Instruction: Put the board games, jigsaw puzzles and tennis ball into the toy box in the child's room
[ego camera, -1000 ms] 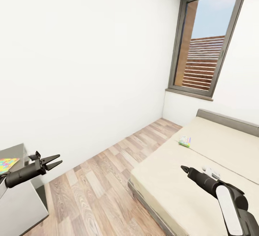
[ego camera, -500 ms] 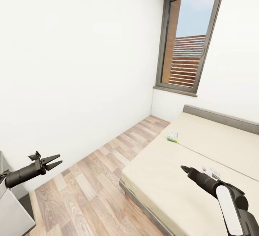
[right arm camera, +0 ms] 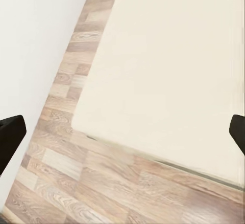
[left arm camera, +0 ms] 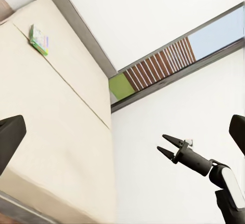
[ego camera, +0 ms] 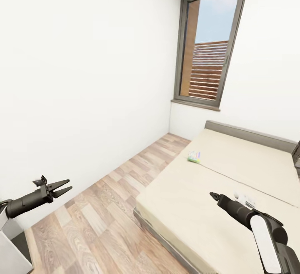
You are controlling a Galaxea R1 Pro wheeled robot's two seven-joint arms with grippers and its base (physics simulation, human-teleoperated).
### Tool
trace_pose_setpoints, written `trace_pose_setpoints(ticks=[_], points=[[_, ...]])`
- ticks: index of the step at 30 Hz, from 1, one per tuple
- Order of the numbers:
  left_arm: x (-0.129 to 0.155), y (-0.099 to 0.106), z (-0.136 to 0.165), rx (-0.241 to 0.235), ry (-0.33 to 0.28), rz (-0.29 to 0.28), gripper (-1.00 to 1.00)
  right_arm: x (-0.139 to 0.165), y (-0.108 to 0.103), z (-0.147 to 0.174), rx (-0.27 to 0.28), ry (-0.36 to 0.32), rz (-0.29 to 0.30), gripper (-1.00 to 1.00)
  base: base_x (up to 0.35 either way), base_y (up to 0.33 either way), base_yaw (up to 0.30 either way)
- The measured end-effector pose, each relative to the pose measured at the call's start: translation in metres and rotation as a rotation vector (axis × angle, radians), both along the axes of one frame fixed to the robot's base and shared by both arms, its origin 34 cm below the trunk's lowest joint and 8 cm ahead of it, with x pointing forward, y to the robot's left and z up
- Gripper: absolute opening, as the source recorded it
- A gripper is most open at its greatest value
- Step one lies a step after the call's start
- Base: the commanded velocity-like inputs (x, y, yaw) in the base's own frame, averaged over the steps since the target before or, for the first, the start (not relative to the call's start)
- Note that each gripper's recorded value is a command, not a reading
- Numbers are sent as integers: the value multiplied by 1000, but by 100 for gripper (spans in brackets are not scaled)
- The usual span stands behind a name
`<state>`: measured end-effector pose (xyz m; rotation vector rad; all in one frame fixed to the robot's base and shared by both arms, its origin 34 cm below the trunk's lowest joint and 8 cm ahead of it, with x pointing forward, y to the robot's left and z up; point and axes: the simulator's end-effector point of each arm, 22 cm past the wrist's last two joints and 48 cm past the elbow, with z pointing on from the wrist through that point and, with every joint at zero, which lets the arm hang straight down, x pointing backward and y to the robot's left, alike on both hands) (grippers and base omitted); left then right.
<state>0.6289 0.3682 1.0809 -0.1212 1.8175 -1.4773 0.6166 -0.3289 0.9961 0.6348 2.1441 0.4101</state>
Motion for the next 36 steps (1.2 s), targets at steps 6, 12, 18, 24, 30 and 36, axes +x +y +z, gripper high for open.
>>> trace_pose_setpoints(ticks=[6,12,18,24,30,36], points=[[0,0,0,0,0,0,100,0,0,0,1,1,0,100,0,173,-274],[0,0,0,0,-1,0,100,0,0,-1,0,1,0,100,71,243,-279],[-1,1,1,0,-1,0,100,-1,0,0,0,1,0,100,217,210,-280],[-1,1,1,0,-2,0,100,-1,0,-1,0,1,0,100,245,199,-280],[-1,0,1,0,-3,0,100,0,0,0,0,0,-1,100,242,213,-280],[-1,1,1,1,-3,0,100,0,0,-1,0,1,0,100,252,194,-280]])
